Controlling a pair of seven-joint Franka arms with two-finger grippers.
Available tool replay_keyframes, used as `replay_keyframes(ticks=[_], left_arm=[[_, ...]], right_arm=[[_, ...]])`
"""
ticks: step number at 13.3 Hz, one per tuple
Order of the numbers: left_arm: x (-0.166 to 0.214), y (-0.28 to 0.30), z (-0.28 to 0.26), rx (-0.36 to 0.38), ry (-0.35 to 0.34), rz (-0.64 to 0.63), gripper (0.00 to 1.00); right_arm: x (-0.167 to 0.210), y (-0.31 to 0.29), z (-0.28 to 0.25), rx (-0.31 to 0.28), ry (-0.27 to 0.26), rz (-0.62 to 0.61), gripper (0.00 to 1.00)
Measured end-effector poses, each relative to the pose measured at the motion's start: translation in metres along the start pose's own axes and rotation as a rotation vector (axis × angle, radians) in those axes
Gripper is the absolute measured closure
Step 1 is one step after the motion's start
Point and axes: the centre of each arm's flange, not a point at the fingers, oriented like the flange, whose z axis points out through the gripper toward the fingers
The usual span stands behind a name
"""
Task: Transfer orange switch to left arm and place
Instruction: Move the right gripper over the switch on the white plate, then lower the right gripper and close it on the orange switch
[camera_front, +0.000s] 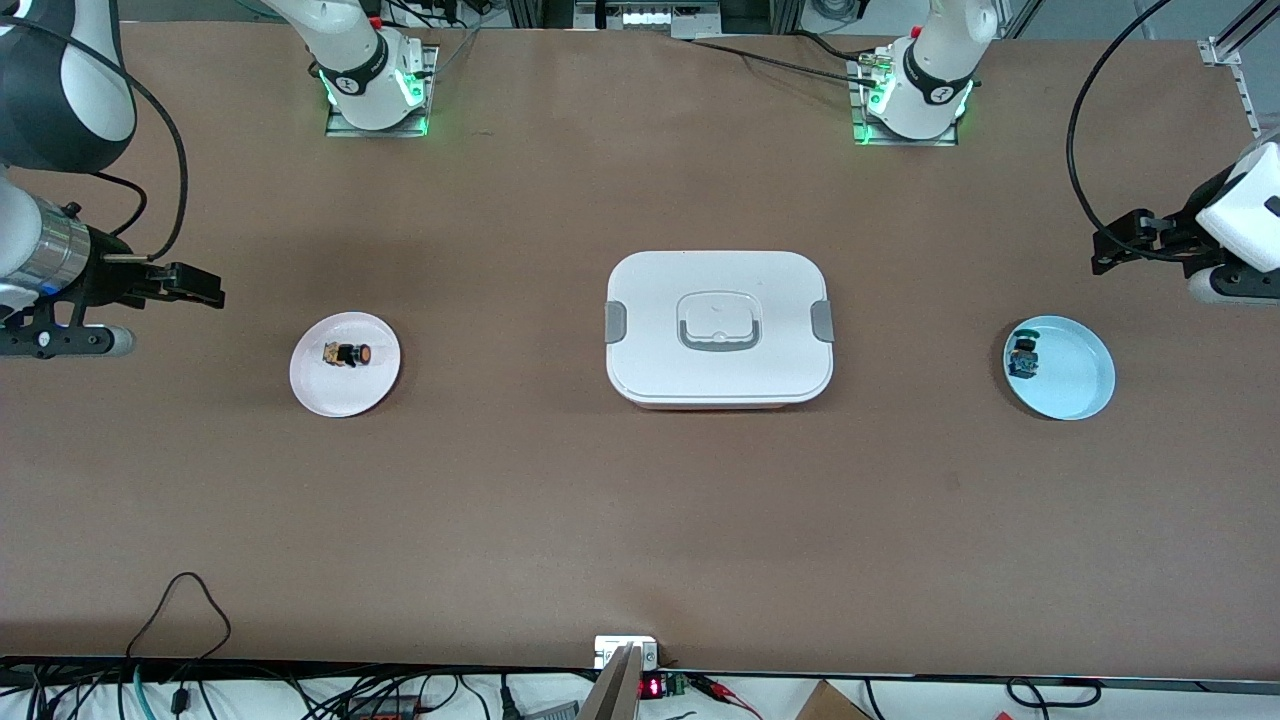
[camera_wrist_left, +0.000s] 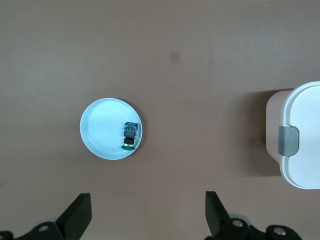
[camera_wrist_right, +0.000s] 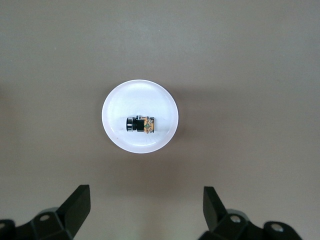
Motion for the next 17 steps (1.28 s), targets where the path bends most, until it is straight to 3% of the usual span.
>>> replay_keyframes(ticks=[8,14,17], left_arm=[[-0.016,0.001,0.005,0.003,-0.016,-0.008,0.00],[-0.016,-0.002,0.005,0.003,-0.009,-0.014,0.00],[-0.016,-0.002,0.004,0.003,-0.008,-0.013,0.00]], right_arm=[[0.046,-0.031,0.075,-0.017,0.012,-0.047,0.00],[0.040,-0.039,0.167,-0.019,0.043,-0.061,0.00],[0.029,-0.038,0.199,-0.009,0.019,-0.065,0.00]])
